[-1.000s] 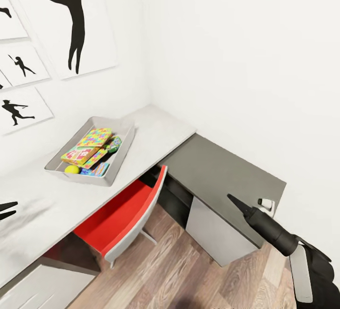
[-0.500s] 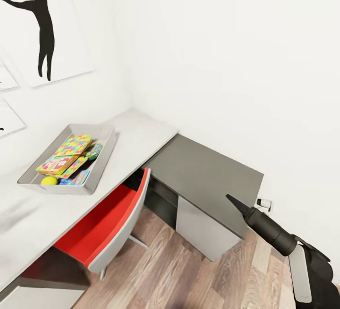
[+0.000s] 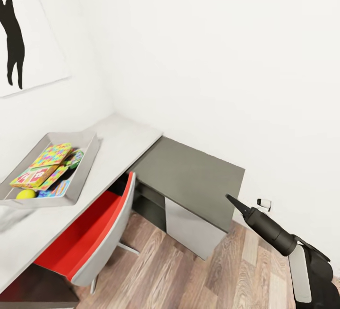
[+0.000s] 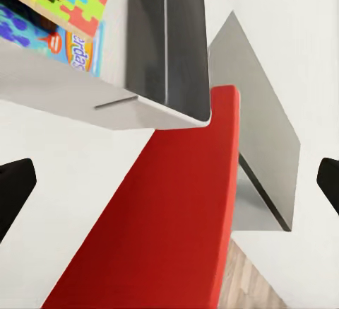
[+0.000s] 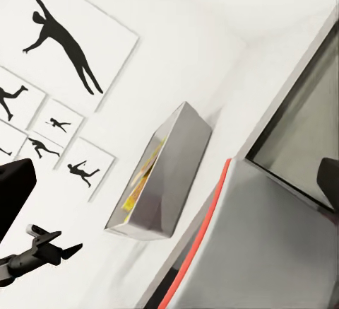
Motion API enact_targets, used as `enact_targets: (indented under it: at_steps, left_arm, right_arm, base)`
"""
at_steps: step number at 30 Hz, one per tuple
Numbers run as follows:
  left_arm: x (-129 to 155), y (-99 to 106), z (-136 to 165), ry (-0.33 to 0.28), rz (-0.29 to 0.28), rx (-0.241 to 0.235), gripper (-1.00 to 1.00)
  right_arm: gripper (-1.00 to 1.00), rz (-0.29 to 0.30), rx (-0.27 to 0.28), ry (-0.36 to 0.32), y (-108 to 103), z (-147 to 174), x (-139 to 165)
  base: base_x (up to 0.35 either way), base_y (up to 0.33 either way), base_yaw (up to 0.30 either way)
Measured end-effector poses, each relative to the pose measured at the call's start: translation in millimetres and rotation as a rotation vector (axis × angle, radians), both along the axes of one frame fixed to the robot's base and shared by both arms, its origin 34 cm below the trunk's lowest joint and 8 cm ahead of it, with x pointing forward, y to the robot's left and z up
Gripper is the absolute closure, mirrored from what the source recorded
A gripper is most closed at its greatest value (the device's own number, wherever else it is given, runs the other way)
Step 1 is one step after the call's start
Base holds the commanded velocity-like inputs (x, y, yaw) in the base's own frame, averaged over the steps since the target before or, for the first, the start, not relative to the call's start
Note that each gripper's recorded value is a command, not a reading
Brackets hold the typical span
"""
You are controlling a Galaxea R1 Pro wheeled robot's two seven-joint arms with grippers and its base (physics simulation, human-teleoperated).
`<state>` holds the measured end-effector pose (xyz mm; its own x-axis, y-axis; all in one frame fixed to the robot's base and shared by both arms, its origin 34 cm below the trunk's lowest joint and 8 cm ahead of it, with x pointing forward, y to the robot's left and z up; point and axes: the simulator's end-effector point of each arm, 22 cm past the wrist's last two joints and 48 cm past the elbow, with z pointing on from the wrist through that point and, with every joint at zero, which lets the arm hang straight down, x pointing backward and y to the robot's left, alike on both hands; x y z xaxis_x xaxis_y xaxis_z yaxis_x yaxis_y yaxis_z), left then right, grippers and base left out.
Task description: Put all the toys in the child's room - the three board games (two on the bed and one on the table), the two jigsaw puzzles on the table, and the tennis ball on the table - inside the toy box on the table in the child's room.
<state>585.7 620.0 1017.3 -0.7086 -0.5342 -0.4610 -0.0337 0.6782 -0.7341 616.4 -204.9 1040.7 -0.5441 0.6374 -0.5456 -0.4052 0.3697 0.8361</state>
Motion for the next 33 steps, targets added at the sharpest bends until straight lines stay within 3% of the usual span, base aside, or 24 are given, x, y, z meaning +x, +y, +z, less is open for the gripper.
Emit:
enact_targets:
  at_steps: [33]
  left_arm:
    - [2.7,-8.3,9.6,-0.035,-0.018,-0.004,-1.00]
  right_arm:
    - [-1.00,-0.011,-0.022,-0.078,3.5,21.2,0.7]
  base:
    - [-0.016,0.000,-0.005]
